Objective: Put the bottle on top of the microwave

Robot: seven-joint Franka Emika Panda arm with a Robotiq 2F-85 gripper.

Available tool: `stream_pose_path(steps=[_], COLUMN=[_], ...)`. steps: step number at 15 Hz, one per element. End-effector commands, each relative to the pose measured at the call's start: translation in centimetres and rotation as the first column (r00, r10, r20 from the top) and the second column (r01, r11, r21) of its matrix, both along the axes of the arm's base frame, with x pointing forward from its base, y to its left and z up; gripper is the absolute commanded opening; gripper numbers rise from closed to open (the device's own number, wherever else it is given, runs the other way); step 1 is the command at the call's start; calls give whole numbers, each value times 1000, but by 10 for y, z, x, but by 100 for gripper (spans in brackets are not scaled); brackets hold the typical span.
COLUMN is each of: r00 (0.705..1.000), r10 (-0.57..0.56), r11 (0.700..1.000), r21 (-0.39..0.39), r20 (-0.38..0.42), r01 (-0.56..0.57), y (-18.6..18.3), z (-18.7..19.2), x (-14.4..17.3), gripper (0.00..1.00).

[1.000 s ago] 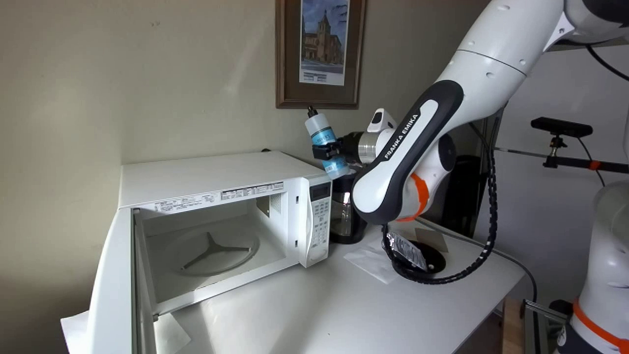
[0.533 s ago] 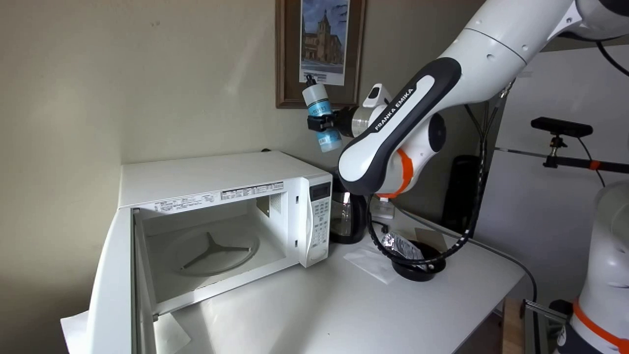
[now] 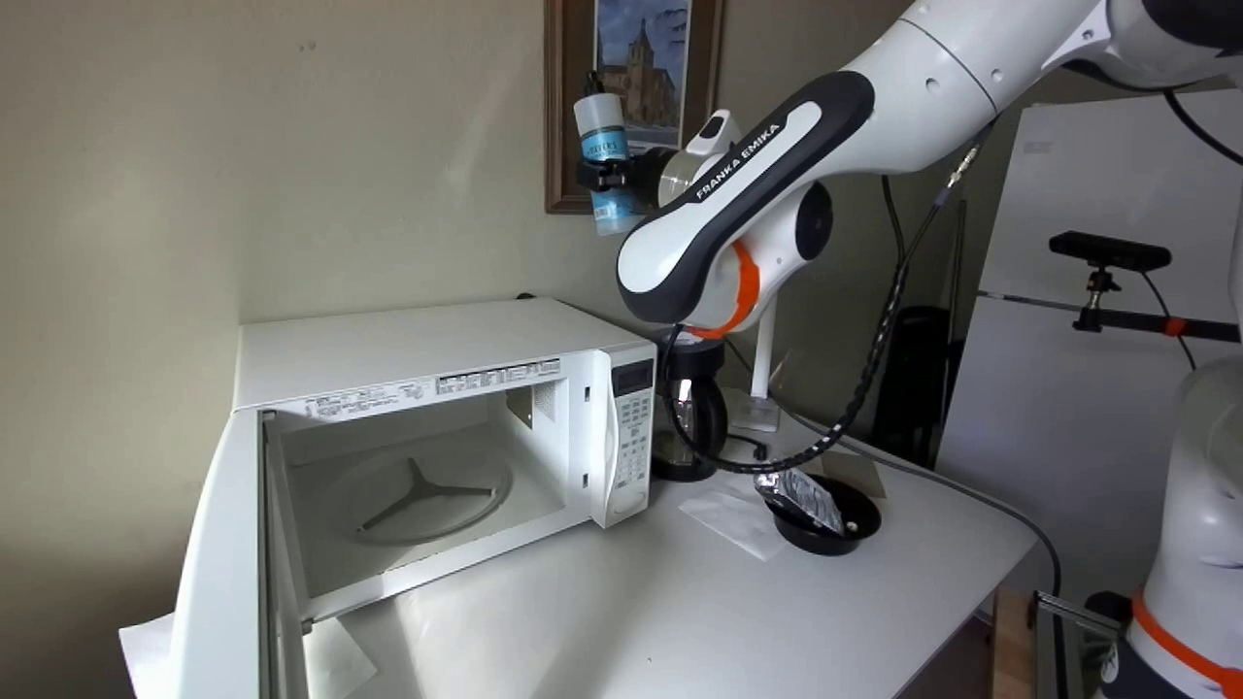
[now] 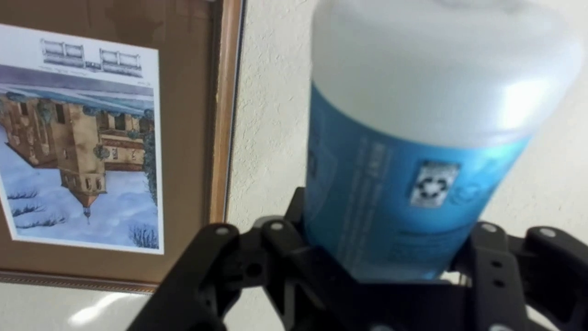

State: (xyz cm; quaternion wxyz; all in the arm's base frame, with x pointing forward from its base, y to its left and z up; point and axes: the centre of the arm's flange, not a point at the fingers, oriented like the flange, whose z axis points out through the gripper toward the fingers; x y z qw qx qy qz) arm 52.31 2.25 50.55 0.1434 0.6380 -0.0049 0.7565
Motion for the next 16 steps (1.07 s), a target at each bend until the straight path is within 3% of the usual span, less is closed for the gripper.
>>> stream_pose_path(steps=[1,2,3,4,16], r00=[999,998,998,998,998], r10=[46,68,45,53,43], r11=[998,996,999,998,999], r21=[38,50,31,33,32], r20=[11,1,-35,-42,-40], r01=[-47,-68,-44,-51,-42], y=[34,38,20,24,19], z=[-74,-76,-21,-25,-24], x=[-20,-21,4,4,5], gripper=[33,33,33,58,58])
